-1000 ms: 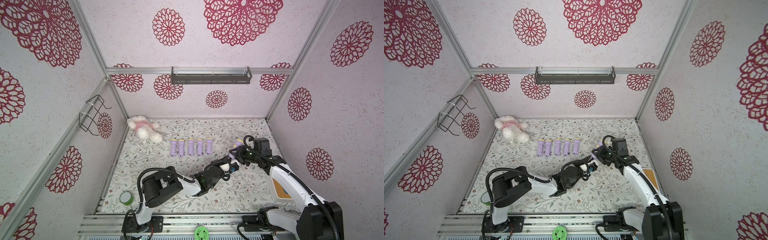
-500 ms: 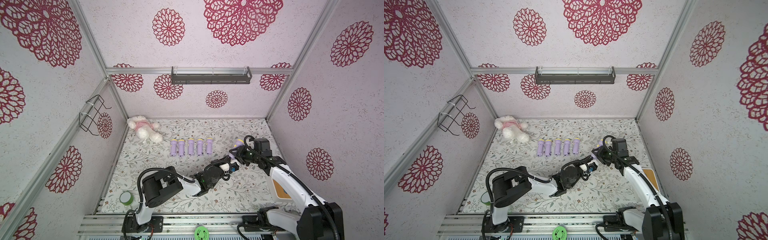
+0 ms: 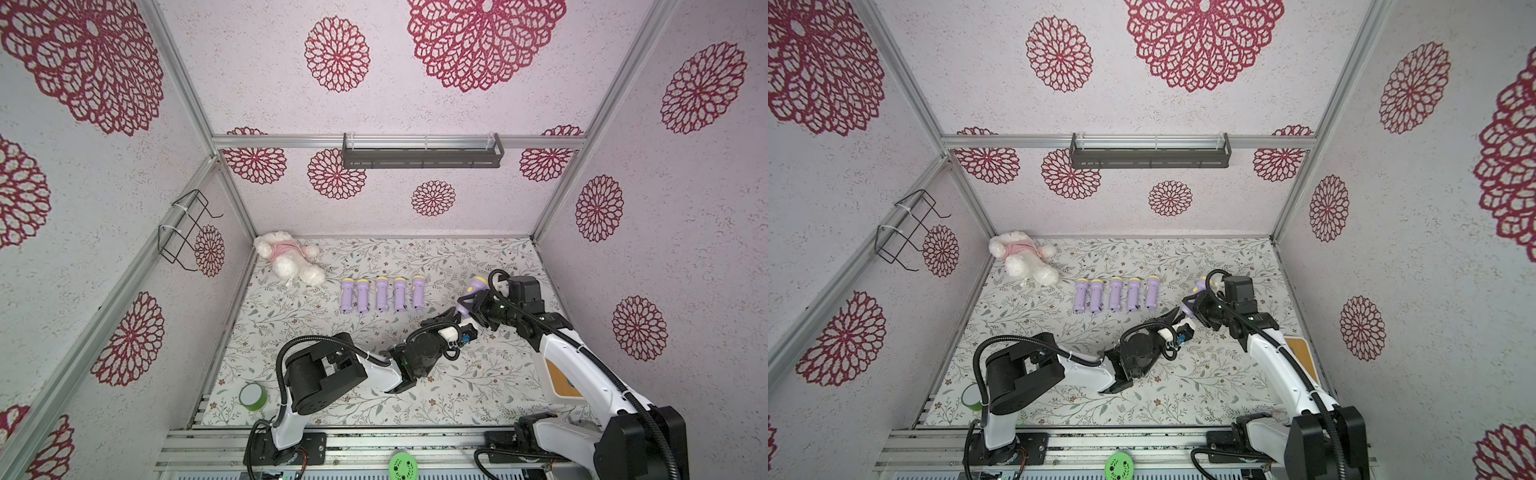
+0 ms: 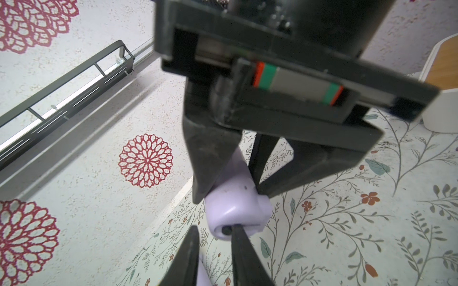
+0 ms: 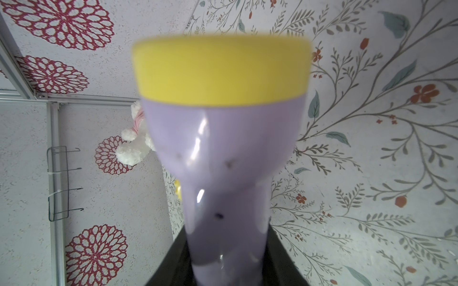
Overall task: Close the plug at the bottom of the flashlight
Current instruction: Close the plug of the flashlight, then place the flashlight at the center of the board.
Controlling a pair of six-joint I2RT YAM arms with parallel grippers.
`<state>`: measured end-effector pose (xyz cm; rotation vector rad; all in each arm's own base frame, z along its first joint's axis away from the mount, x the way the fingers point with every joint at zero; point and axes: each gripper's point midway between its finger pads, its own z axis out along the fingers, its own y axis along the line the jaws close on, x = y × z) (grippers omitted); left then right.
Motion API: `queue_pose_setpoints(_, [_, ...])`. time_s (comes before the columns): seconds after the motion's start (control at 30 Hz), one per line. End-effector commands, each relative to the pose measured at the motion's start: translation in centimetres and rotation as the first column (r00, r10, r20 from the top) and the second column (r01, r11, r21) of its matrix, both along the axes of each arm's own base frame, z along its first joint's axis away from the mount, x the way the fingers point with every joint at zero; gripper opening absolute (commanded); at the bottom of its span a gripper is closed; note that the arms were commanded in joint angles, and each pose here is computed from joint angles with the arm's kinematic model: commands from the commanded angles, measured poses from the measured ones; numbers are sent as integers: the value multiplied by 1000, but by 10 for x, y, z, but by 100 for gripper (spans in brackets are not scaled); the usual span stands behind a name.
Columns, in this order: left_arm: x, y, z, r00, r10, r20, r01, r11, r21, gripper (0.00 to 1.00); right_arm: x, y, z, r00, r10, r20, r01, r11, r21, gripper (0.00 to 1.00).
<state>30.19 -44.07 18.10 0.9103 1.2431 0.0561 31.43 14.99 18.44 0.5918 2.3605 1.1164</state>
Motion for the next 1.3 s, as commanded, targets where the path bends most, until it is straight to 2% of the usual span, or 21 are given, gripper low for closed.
queue_pose_setpoints(0.0, [15, 16, 18, 996, 77, 51, -73, 995, -66, 29, -23, 15, 4, 994, 95, -50, -93, 995, 39, 0])
queue_pose_setpoints(0.23, [15, 26, 27, 993, 90, 71, -85, 994, -70, 41, -13, 2, 10, 997, 72, -35, -73, 997, -16, 0])
queue_pose_setpoints(0.3, [14, 36, 44, 991, 106, 84, -97, 990, -100, 46, -11, -1, 9, 997, 65, -34, -66, 998, -24, 0])
queue_pose_setpoints(0.63, [10, 58, 48, 992, 115, 46, -111, 989, -97, 72, 11, -15, 10, 1000, 14, 1, -13, 994, -106, 0])
queue_pose_setpoints(0.8, [6, 68, 57, 995, 88, -44, -93, 989, -115, 87, 23, -21, 12, 999, -2, 37, 7, 987, -158, 0])
queue_pose_setpoints(0.97, [9, 89, 80, 983, 82, -164, -112, 976, -187, 99, 30, -26, 12, 999, -11, 50, 21, 979, -202, 0])
queue_pose_setpoints(1.1, [19, 115, 95, 949, 64, -310, -145, 958, -247, 97, 33, -27, 13, 998, -9, 63, 23, 976, -216, 0])
queue_pose_setpoints(1.27, [30, 152, 110, 904, 90, -418, -232, 925, -302, 97, 36, -34, 15, 996, -16, 86, 39, 962, -269, 0])
